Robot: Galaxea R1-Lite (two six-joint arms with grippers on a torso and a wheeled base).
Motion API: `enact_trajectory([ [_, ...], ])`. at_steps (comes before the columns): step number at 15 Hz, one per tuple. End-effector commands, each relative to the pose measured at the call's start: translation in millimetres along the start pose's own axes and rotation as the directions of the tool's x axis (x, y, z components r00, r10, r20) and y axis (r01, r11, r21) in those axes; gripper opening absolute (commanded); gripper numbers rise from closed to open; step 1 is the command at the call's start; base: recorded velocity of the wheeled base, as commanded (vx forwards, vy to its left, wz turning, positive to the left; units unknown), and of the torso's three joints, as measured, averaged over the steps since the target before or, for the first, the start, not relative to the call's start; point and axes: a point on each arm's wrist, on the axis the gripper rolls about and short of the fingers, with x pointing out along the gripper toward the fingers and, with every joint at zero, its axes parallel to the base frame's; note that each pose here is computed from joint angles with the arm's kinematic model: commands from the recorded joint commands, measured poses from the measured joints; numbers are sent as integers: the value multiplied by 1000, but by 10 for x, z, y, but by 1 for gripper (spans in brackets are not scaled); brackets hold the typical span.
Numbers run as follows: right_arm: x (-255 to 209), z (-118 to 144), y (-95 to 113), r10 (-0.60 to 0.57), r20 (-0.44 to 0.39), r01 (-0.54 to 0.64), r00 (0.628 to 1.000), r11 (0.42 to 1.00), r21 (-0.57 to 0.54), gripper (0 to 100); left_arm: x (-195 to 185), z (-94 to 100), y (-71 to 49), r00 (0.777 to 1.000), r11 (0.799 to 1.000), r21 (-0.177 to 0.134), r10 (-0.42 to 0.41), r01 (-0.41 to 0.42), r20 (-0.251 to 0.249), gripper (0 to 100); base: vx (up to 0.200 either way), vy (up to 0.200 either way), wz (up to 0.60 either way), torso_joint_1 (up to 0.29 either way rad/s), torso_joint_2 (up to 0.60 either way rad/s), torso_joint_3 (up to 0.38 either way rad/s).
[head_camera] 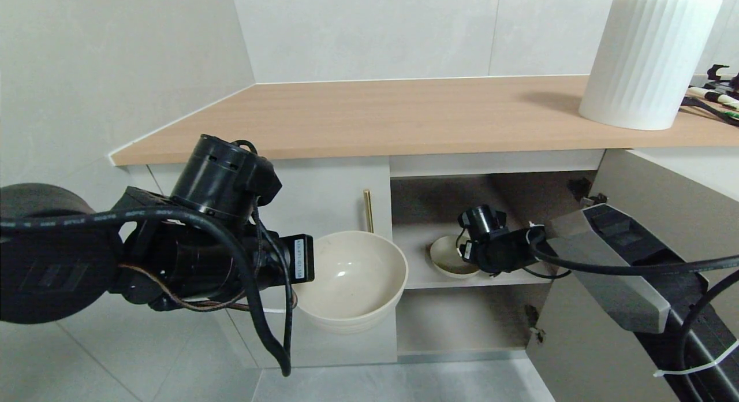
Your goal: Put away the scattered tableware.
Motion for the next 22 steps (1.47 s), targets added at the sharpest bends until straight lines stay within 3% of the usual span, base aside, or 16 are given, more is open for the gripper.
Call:
enact_trajectory([
  [1,-240,206,-21,14,15,-15,1000,999,48,100,23,-9,-6,1000,1000,5,2,-2,-7,0,0,0,0,0,0,0],
  [2,-501,317,-52,25,-5,-25,1000,998,56,100,76,-16,-13,1000,1000,13,6,-6,-18,0,0,0,0,0,0,0],
  [4,-1003,390,-51,128,-66,-125,990,991,37,100,213,-44,-67,1000,998,69,3,-1,-29,0,0,0,0,0,0,0],
  [6,-1636,476,-119,308,-134,-308,942,951,26,100,461,-115,-181,999,991,134,-11,16,-37,0,0,0,0,0,0,0],
  [7,-1790,502,-169,345,-143,-344,928,938,27,100,514,-149,-202,999,988,155,-9,16,-49,0,0,0,0,0,0,0],
  [8,-2194,551,-356,444,-187,-456,876,890,-27,100,628,-224,-231,997,979,202,3,14,-82,0,0,0,0,0,0,0],
  [9,-2364,564,-468,480,-204,-499,853,865,-50,100,674,-247,-247,996,976,219,5,15,-91,0,0,0,0,0,0,0],
  [11,-2691,611,-680,542,-197,-563,817,823,-69,100,799,-286,-316,997,971,237,-7,25,-78,0,0,0,0,0,0,0],
  [15,-3038,294,-605,620,-301,-683,724,704,-193,100,882,-399,-450,997,963,269,0,20,-71,0,0,0,0,0,0,0],
  [18,-2987,95,-482,601,-367,-693,710,687,-217,100,888,-407,-473,998,964,266,-8,24,-62,0,0,0,0,0,0,0],
  [22,-2710,-134,-301,537,-437,-668,722,707,-234,100,863,-405,-490,999,963,267,-8,21,-52,0,0,0,0,0,0,0],
])
